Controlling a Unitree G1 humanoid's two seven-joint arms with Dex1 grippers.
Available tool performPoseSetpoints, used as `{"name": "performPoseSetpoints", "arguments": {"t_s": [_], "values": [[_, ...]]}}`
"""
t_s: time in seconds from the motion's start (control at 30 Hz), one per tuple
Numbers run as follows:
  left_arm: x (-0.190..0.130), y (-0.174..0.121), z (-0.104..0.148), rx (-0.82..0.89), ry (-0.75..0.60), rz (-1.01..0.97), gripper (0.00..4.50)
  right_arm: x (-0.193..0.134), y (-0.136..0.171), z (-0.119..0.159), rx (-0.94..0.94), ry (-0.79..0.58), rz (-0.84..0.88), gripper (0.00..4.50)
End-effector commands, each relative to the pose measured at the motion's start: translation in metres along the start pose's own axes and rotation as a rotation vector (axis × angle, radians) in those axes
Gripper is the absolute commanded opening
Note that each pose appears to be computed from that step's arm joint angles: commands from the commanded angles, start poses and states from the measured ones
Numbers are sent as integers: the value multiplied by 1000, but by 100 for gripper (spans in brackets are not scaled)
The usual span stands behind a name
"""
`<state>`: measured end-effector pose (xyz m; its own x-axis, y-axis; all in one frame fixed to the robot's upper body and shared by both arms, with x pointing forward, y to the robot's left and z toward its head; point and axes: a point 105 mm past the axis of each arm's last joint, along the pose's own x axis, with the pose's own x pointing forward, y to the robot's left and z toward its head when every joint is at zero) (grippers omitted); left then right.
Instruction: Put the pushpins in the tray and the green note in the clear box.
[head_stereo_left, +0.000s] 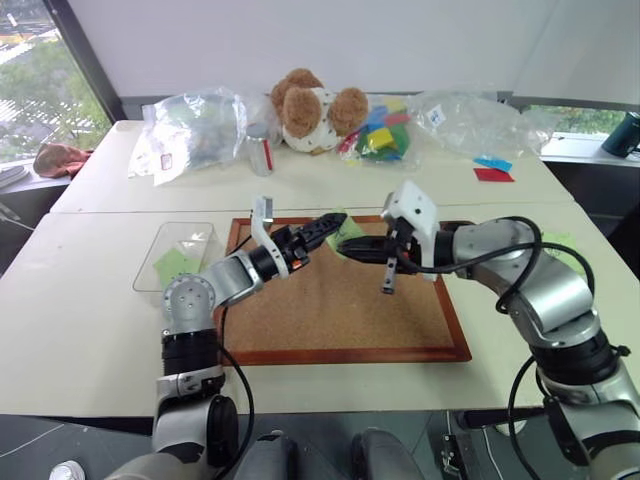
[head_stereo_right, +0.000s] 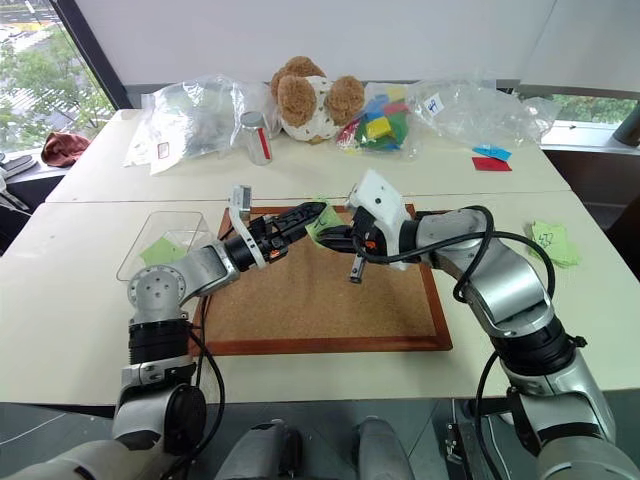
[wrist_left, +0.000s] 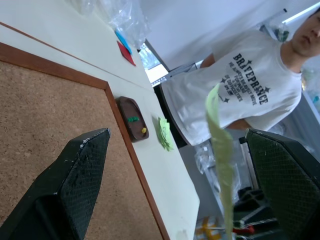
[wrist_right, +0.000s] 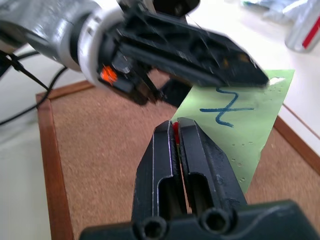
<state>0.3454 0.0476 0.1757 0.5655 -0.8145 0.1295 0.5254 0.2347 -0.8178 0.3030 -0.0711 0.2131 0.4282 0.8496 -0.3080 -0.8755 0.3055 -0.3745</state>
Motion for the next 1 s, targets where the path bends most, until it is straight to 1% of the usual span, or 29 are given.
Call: {"name": "performPoseSetpoints", "arguments": {"t_s": [0.03, 0.27, 0.3, 0.37, 0.5, 0.57, 0.6, 0.63, 0.87, 1.0], "values": [[5, -13, -1, -7, -1, -54, 447, 0, 3, 16, -55, -36, 19, 0], [7, -18, -9, -54, -3, -70, 447, 3, 4, 17, -58, -40, 27, 0], [7, -19, -11, -67, -7, -74, 424, 3, 4, 18, -56, -41, 29, 0], [5, -21, -14, -84, -6, -81, 371, 4, 5, 18, -54, -42, 30, 0], [4, -23, -19, -103, 2, -88, 182, 4, 3, 17, -50, -40, 20, 0], [3, -24, -21, -109, 3, -89, 74, 4, 1, 17, -50, -39, 12, 0], [3, -24, -21, -112, 3, -89, 29, 4, 0, 17, -50, -38, 10, 0], [2, -24, -21, -117, 1, -88, 5, 3, -2, 17, -50, -36, 3, 0], [-3, -19, -17, -120, -12, -60, 5, -1, -9, 18, -50, -30, -29, 0], [-6, -12, -11, -105, -29, -37, 5, -4, -11, 21, -47, -29, -40, 0]]}}
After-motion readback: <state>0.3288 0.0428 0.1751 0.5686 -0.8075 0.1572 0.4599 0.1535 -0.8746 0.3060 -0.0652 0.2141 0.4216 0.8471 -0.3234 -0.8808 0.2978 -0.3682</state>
